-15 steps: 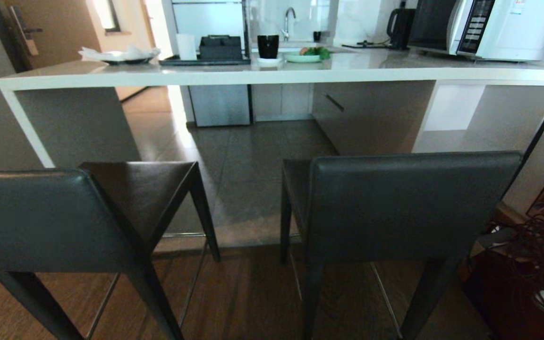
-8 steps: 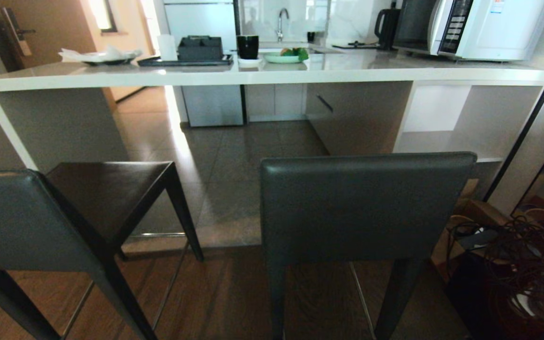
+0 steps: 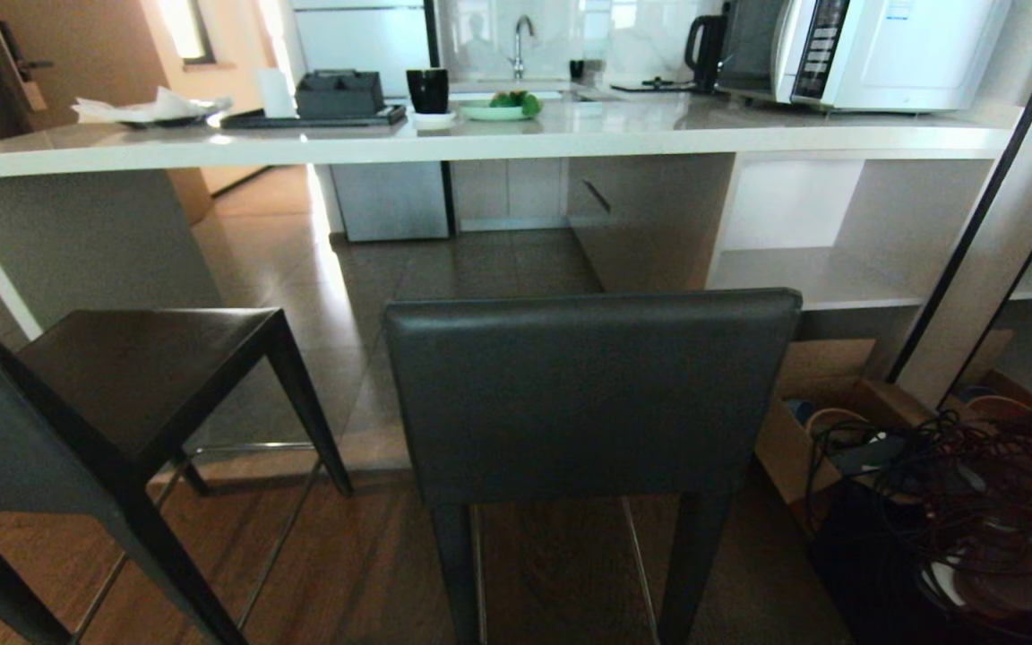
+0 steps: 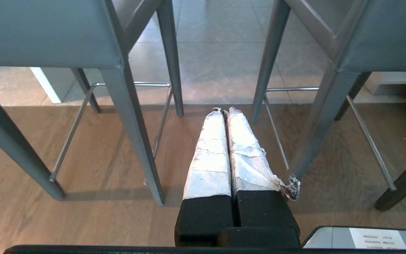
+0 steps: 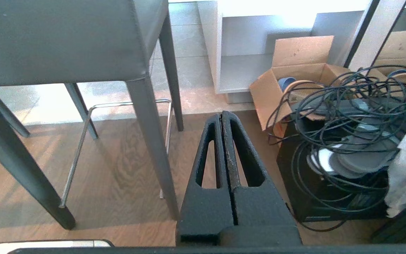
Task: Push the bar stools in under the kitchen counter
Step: Push the gray chair back under the dining table
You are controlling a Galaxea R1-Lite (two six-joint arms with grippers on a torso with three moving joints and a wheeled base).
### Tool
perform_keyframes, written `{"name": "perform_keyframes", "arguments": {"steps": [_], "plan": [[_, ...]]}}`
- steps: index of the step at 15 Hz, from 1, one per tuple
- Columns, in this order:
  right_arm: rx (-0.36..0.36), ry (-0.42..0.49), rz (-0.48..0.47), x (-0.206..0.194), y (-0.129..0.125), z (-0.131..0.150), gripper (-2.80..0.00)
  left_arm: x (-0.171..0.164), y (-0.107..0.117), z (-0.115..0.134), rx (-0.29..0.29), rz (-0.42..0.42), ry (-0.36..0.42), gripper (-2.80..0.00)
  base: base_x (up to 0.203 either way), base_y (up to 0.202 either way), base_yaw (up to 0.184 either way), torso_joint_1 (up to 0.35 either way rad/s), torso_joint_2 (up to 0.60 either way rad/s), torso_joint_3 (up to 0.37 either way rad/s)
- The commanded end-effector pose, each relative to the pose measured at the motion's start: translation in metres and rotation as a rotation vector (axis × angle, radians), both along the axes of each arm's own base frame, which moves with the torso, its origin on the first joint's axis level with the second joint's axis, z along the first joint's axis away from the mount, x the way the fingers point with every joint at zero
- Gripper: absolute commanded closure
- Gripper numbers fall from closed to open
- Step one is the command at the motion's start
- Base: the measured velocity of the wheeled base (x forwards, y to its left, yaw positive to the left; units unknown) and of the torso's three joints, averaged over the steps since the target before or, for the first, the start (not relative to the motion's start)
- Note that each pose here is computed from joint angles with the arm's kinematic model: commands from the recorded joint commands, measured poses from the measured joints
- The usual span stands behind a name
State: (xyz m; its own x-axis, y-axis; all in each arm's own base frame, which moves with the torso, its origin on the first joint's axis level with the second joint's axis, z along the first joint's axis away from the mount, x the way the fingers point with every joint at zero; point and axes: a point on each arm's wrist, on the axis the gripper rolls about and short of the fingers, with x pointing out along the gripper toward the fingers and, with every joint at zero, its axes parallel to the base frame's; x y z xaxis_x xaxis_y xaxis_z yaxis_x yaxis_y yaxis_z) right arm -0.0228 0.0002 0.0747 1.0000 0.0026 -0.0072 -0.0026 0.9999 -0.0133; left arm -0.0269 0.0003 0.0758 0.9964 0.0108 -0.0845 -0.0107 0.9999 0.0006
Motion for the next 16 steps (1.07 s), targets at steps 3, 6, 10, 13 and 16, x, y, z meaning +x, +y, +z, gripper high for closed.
{"name": "perform_keyframes", "arguments": {"steps": [3,6,10,13,16], "plan": [[0.0,-0.001,0.001,0.0,0.0,0.0001,0.0,0.0001,0.0,-0.0002,-0.003,0.0,0.003,0.0,0.0,0.0,0.0,0.0,0.0,0.0],[0.0,0.0,0.001,0.0,0.0,0.0,0.0,0.0001,0.0,-0.0001,-0.003,0.0,0.002,0.0,0.0,0.0,0.0,0.0,0.0,0.0],[0.0,0.0,0.0,0.0,0.0,0.0,0.0,0.0001,0.0,0.0001,-0.003,0.0,0.002,0.0,0.0,0.0,0.0,0.0,0.0,0.0],[0.0,0.0,0.001,0.0,0.0,0.0,0.0,0.0,0.0,0.0002,-0.003,0.0,0.001,0.0,0.103,0.0,0.0,0.003,0.0,0.0],[0.0,0.0,-0.001,0.0,0.0,0.0,0.0,0.0,0.0,0.0001,-0.003,0.0,0.002,0.0,0.2,0.0,0.001,0.001,0.0,0.005]]}}
